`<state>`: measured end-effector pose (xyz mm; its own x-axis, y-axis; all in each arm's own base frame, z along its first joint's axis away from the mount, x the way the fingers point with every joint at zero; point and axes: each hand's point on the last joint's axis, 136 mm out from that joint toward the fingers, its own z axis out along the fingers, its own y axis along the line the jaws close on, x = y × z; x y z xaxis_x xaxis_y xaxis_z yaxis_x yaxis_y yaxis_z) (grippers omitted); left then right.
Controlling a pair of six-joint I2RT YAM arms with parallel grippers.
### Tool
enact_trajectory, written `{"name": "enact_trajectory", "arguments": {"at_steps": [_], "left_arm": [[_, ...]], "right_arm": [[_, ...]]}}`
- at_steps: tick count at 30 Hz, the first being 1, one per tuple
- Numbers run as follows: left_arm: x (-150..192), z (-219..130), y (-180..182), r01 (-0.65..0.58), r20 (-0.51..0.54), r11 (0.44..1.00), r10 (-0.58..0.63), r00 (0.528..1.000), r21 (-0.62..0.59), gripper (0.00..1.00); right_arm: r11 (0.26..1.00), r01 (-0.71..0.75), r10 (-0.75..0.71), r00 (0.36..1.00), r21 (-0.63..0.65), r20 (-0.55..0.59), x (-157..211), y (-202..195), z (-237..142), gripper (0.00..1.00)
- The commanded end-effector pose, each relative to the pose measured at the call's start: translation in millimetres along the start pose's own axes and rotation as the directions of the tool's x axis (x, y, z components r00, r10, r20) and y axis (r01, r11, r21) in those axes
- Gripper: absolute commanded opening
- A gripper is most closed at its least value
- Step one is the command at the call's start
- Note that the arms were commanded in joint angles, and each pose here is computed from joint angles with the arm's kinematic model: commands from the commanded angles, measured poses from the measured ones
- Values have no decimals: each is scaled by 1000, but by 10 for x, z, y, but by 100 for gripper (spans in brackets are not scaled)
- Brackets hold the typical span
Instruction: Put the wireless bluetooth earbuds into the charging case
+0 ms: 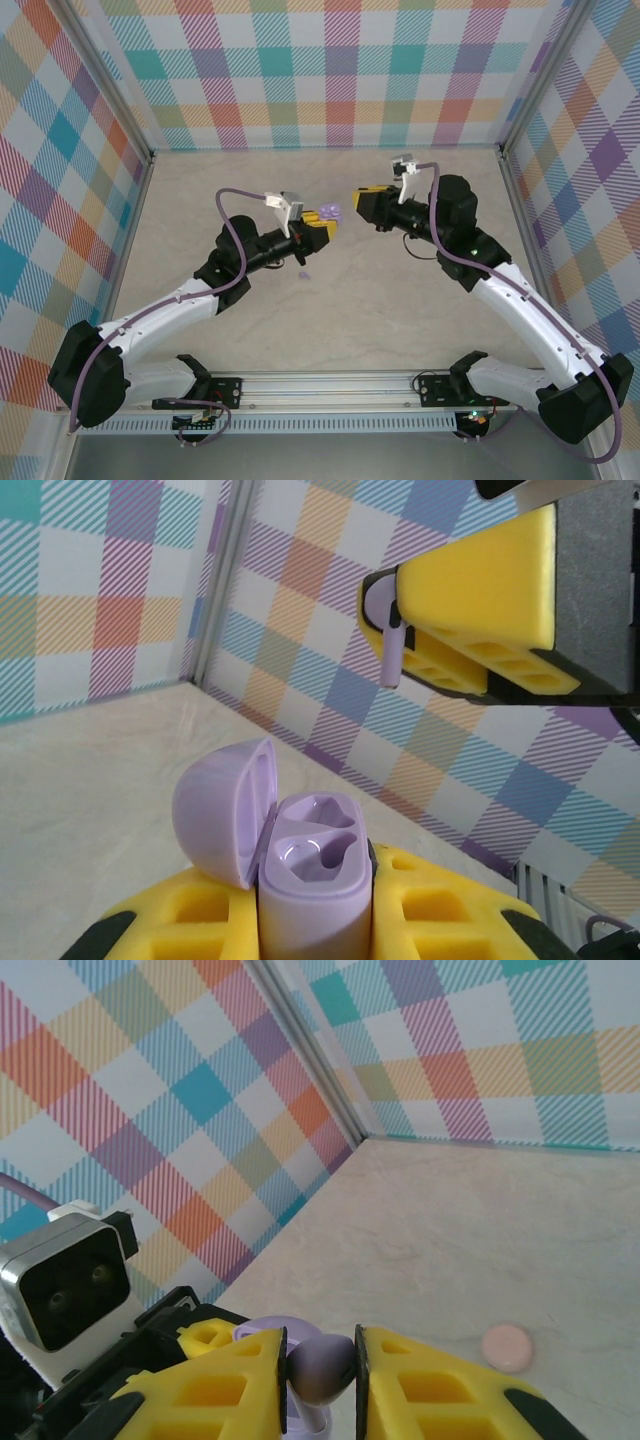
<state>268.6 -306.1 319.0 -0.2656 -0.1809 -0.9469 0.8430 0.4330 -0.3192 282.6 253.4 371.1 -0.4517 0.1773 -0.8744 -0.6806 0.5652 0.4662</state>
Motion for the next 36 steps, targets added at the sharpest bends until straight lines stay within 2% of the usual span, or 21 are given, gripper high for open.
{"name": "enact_trajectory", "arguments": {"at_steps": [1,14,36], "left_arm": [[-139,2,-200,-41,69,996,35,997,79,5],[-182,75,-265,-42,71,994,35,997,105,5],[-329,50,-323,-22,97,993,10,995,114,5]], "right_arm": [[994,59,-53,996,-93,68,-232,286,-60,23],[986,70,-63,997,-152,48,-181,459,37,23],[987,86,-87,996,-138,-1,-48,457,152,23]]}}
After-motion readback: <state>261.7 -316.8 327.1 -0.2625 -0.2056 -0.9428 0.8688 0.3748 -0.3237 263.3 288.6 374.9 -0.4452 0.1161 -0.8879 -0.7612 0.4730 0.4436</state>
